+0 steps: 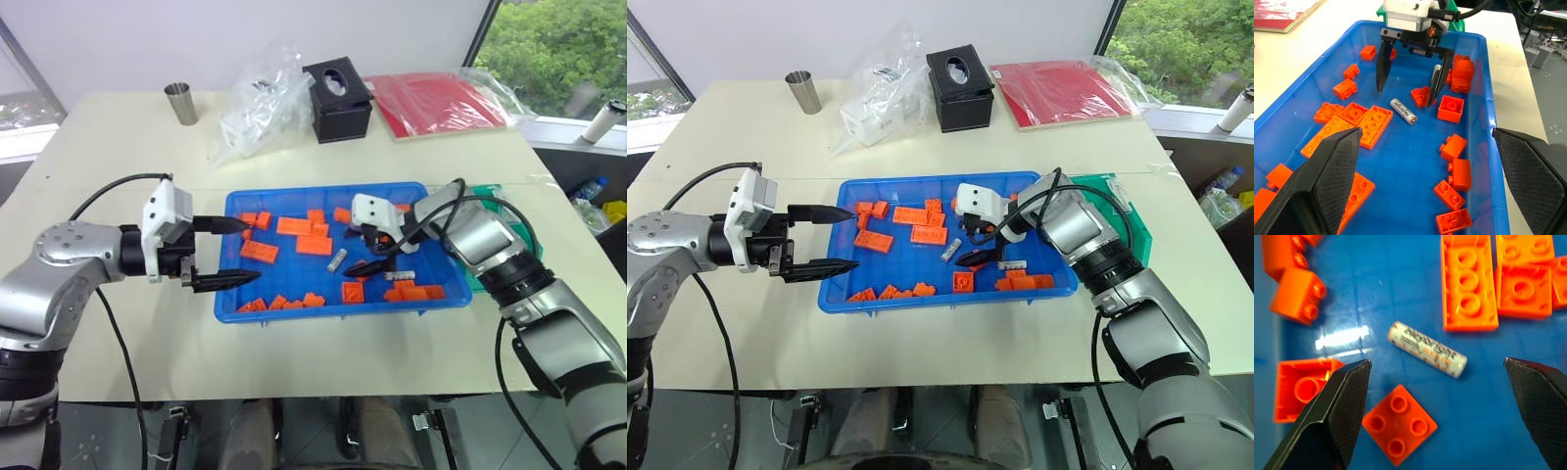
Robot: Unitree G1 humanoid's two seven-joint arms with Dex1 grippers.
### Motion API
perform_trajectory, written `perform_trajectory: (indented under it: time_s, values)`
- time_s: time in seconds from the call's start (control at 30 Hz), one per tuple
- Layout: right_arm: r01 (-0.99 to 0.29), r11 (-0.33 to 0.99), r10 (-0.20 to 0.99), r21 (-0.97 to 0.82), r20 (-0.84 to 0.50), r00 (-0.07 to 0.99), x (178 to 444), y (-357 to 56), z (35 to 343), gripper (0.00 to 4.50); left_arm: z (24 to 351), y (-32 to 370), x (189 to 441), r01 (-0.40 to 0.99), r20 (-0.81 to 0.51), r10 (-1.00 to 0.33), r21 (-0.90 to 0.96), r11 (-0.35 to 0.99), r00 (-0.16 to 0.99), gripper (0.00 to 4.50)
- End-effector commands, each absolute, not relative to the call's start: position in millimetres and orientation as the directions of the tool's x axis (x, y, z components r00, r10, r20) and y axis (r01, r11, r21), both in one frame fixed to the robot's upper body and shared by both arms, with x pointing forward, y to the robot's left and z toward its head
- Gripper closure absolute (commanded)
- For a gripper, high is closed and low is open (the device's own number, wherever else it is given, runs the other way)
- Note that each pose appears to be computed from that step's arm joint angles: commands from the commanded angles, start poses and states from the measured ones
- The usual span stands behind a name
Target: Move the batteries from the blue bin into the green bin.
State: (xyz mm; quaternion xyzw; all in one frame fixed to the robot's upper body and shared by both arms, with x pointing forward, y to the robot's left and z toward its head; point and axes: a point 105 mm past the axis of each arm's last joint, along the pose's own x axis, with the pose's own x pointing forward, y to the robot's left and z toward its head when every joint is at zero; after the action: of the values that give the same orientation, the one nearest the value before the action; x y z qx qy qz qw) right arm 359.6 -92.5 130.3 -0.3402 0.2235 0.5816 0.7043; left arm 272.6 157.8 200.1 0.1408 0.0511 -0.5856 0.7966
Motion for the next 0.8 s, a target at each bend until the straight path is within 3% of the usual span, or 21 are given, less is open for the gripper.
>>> perform_trajectory:
  time_s: [0.03, 0.23, 0.33, 0.47, 0.6, 0.73, 0.8]
  values:
    - [-0.969, 0.07, 0.668, -0.238, -0.71, 0.223, 360, -89, 129, 0.03, 213, 158, 272, 0.938, -0.228, -0.92, 0.22, 0.269, 0.317, 0.0]
    - [-0.969, 0.07, 0.654, -0.238, -0.722, 0.224, 357, -84, 106, 0.03, 214, 157, 273, 0.937, -0.225, -0.921, 0.225, 0.269, 0.318, 0.0]
    - [-0.969, 0.088, 0.655, -0.231, -0.719, 0.231, 356, -86, 102, 0.77, 215, 157, 272, 0.936, -0.226, -0.92, 0.226, 0.269, 0.319, 0.0]
    - [-0.969, 0.085, 0.656, -0.232, -0.719, 0.23, 350, -91, 104, 2.76, 216, 158, 272, 0.935, -0.226, -0.919, 0.227, 0.271, 0.321, 0.0]
    - [-0.963, 0.11, 0.686, -0.247, -0.682, 0.254, 345, -88, 117, 4.45, 214, 158, 272, 0.936, -0.226, -0.92, 0.228, 0.269, 0.32, 0.0]
    - [-0.906, 0.27, 0.706, -0.327, -0.572, 0.417, 352, -93, 153, 4.45, 213, 157, 273, 0.937, -0.223, -0.923, 0.227, 0.264, 0.314, 0.0]
    - [-0.837, 0.416, 0.686, -0.356, -0.481, 0.546, 356, -110, 185, 4.45, 211, 157, 273, 0.939, -0.222, -0.924, 0.224, 0.262, 0.311, 0.0]
